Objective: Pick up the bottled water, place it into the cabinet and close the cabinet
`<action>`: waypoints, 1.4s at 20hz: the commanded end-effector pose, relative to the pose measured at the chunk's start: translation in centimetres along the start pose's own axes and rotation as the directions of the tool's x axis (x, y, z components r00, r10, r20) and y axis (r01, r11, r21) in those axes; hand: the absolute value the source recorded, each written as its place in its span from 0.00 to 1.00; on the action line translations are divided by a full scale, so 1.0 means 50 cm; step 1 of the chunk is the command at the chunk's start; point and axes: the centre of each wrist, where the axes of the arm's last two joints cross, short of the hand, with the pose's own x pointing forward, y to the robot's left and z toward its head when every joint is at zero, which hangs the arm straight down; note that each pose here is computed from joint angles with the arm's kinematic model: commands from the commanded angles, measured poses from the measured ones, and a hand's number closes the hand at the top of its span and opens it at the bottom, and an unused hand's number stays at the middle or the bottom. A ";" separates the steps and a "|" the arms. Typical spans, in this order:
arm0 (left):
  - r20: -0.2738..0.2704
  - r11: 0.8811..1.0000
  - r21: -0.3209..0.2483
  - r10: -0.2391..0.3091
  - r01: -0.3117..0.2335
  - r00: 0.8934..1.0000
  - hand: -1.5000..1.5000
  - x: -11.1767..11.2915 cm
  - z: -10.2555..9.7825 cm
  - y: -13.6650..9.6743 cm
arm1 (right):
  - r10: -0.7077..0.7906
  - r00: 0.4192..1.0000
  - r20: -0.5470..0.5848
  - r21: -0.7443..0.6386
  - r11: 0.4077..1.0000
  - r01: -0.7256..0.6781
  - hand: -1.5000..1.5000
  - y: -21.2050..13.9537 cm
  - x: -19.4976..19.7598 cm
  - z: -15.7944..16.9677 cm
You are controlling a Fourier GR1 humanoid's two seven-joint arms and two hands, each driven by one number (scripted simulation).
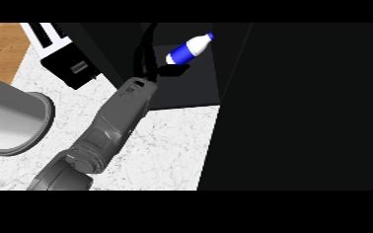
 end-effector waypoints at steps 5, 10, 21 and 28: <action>0.014 0.998 -0.016 0.069 -0.069 0.998 0.00 -0.018 -0.005 0.018 | -0.012 0.999 0.033 0.033 0.999 0.011 0.00 -0.004 0.025 0.010; 0.131 0.960 -0.125 0.265 -0.250 0.955 1.00 0.040 -0.030 0.015 | -0.012 1.000 0.027 0.000 1.000 0.012 0.00 -0.003 0.034 0.013; 0.118 0.768 -0.319 0.614 -0.556 0.781 1.00 0.033 -0.008 0.005 | -0.019 1.000 -0.021 -0.004 1.000 0.019 0.00 0.001 0.045 0.023; 0.003 0.629 -0.449 0.711 -0.635 0.703 1.00 -0.008 0.034 0.002 | 0.027 1.000 0.014 -0.052 0.998 -0.027 0.00 -0.007 0.038 0.029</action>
